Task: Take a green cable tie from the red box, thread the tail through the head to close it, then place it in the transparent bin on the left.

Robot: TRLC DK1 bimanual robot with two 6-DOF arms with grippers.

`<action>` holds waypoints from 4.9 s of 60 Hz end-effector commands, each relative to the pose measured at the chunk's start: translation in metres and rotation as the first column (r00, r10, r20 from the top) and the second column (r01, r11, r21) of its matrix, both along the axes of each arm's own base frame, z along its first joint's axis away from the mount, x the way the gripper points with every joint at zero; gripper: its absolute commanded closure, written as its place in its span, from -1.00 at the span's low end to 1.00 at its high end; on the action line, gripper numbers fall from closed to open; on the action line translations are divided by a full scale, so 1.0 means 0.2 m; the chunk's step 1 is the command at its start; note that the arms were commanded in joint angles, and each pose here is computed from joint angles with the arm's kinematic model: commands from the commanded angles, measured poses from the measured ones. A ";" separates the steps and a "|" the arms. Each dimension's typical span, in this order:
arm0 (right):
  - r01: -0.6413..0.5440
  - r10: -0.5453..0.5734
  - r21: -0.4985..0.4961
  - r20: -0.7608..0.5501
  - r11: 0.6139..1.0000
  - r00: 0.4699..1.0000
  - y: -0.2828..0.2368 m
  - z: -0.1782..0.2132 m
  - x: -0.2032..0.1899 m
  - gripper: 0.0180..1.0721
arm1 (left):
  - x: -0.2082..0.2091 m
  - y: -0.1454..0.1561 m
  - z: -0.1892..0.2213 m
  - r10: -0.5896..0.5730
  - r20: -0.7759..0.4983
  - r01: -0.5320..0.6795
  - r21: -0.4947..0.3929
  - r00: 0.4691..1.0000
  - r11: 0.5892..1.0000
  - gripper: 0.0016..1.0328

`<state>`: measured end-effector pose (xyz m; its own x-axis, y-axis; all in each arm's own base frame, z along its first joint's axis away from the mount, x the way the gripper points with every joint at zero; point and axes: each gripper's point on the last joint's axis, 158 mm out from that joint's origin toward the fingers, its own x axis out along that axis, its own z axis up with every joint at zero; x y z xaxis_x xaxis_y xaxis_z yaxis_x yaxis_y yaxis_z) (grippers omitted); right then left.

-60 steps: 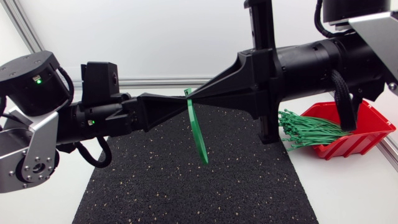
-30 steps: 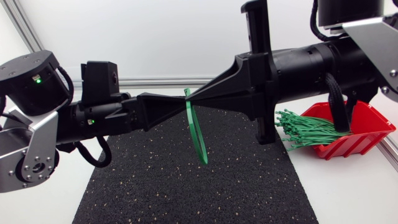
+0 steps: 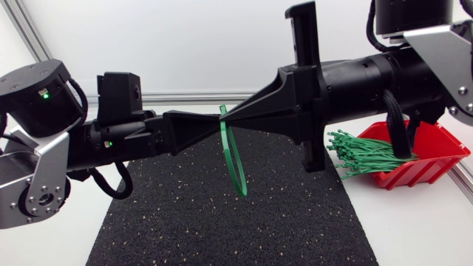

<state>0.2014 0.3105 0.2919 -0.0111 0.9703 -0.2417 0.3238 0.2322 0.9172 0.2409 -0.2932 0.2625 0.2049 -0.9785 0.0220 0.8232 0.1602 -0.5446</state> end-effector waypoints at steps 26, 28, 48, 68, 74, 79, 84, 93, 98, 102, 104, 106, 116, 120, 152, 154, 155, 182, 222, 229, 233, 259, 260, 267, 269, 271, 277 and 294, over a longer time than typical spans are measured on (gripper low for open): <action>0.021 -0.023 -0.023 -0.061 1.000 0.998 0.01 -0.10 0.03 0.89 | -0.03 -0.02 0.10 -0.019 0.032 0.020 -0.033 0.999 0.999 0.93; 0.021 -0.023 -0.024 -0.062 0.999 0.998 0.01 -0.11 0.04 0.89 | -0.03 -0.02 0.10 -0.019 0.035 0.020 -0.034 0.999 0.999 0.93; 0.025 -0.025 0.002 -0.022 1.000 0.999 -0.01 -0.04 0.01 0.89 | 0.03 -0.01 0.03 0.000 0.010 0.000 -0.013 1.000 1.000 0.93; 0.026 -0.026 -0.006 -0.034 1.000 0.999 -0.01 -0.07 0.02 0.89 | 0.05 0.01 0.08 0.014 0.033 -0.013 -0.028 0.999 1.000 0.93; 0.026 -0.026 -0.003 -0.030 1.000 0.999 -0.01 -0.06 0.01 0.89 | 0.03 0.00 0.09 0.008 0.034 -0.006 -0.032 0.999 0.999 0.93; 0.026 -0.026 0.007 -0.013 1.000 1.000 -0.02 -0.03 0.00 0.89 | 0.02 0.00 0.08 0.003 0.030 -0.002 -0.028 1.000 1.000 0.93; 0.032 -0.032 0.012 -0.002 0.999 0.999 -0.03 -0.02 0.00 0.89 | 0.02 -0.01 0.05 0.000 0.019 0.001 -0.021 1.000 1.000 0.93; 0.033 -0.033 0.014 0.002 0.999 0.999 -0.03 -0.01 0.00 0.89 | 0.00 -0.02 0.03 -0.011 0.013 0.011 -0.016 1.000 1.000 0.93; 0.034 -0.034 0.012 0.000 0.999 0.999 -0.02 -0.02 0.00 0.89 | -0.01 -0.03 0.03 -0.017 0.011 0.017 -0.016 1.000 1.000 0.93; 0.034 -0.034 0.009 -0.004 0.999 0.999 -0.02 -0.03 0.01 0.89 | -0.01 -0.03 0.04 -0.019 0.017 0.019 -0.019 1.000 1.000 0.93; 0.035 -0.034 0.007 -0.007 0.999 0.999 -0.02 -0.04 0.01 0.89 | -0.02 -0.03 0.05 -0.019 0.019 0.019 -0.020 1.000 1.000 0.93; 0.035 -0.034 0.007 -0.007 0.999 0.999 -0.02 -0.04 0.01 0.89 | -0.01 -0.03 0.05 -0.019 0.020 0.019 -0.022 1.000 1.000 0.93; 0.035 -0.035 -0.001 -0.019 0.999 0.999 -0.01 -0.07 0.03 0.89 | -0.01 -0.02 0.06 -0.014 0.026 0.015 -0.025 1.000 1.000 0.93; 0.035 -0.035 -0.001 -0.019 0.999 0.999 -0.01 -0.07 0.03 0.89 | -0.01 -0.02 0.07 -0.012 0.029 0.013 -0.026 1.000 1.000 0.93; 0.050 -0.050 0.007 -0.007 0.999 0.999 -0.03 -0.05 0.04 0.89 | -0.08 -0.01 0.09 -0.031 0.040 0.032 -0.037 0.999 0.999 0.93; 0.050 -0.050 0.008 -0.006 0.999 0.999 -0.03 -0.05 0.05 0.89 | -0.08 -0.01 0.08 -0.031 0.038 0.032 -0.035 0.999 0.999 0.93; 0.050 -0.050 0.008 -0.006 0.999 0.999 -0.03 -0.05 0.05 0.89 | -0.08 -0.01 0.09 -0.029 0.040 0.031 -0.036 0.999 0.999 0.93; 0.050 -0.050 0.020 0.013 0.999 0.999 -0.04 -0.02 0.03 0.89 | -0.13 -0.03 0.03 -0.052 0.061 0.053 -0.016 0.997 0.998 0.93; 0.081 -0.081 -0.008 -0.020 0.997 0.997 -0.04 -0.10 0.11 0.89 | -0.21 -0.04 0.11 -0.041 0.121 0.046 -0.040 0.992 0.998 0.93; 0.084 -0.084 -0.004 -0.013 0.996 0.996 -0.04 -0.09 0.11 0.89 | -0.24 -0.04 0.10 -0.043 0.133 0.048 -0.039 0.990 0.998 0.93; 0.087 -0.087 -0.006 -0.015 0.996 0.996 -0.04 -0.09 0.12 0.89 | -0.25 -0.05 0.11 -0.039 0.143 0.045 -0.040 0.989 0.998 0.93; 0.094 -0.095 -0.025 -0.036 0.995 0.995 -0.04 -0.12 0.14 0.87 | -0.34 -0.04 0.16 -0.063 0.177 0.072 -0.048 0.982 0.996 0.93; 0.091 -0.091 -0.024 -0.039 0.996 0.995 -0.04 -0.12 0.13 0.82 | -0.33 -0.04 0.15 -0.061 0.179 0.070 -0.044 0.982 0.997 0.93; 0.071 -0.071 -0.008 -0.029 0.997 0.997 -0.04 -0.08 0.10 0.52 | -0.26 -0.04 0.09 -0.035 0.173 0.039 -0.020 0.984 0.999 0.93; 0.068 -0.068 -0.001 -0.021 0.998 0.997 -0.05 -0.07 0.09 0.44 | -0.23 -0.03 0.08 -0.027 0.169 0.030 -0.015 0.985 0.999 0.93; 0.061 -0.061 0.004 -0.017 0.998 0.998 -0.05 -0.05 0.07 0.43 | -0.22 -0.03 0.07 -0.020 0.165 0.022 -0.011 0.986 1.000 0.93; 0.052 -0.052 0.019 -0.001 0.998 0.999 -0.06 -0.03 0.05 0.39 | -0.17 -0.01 0.04 0.000 0.166 -0.001 0.002 0.986 1.000 0.93; 0.092 -0.091 0.014 -0.017 0.996 0.996 -0.10 -0.04 0.12 0.32 | -0.10 0.01 0.00 0.019 0.178 -0.024 0.025 0.984 0.999 0.93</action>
<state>0.2207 0.2937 0.2930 0.0644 0.9752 -0.2118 0.2996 0.1835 0.9362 0.2195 -0.2912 0.2629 0.2293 -0.9729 0.0289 0.8898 0.1975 -0.4115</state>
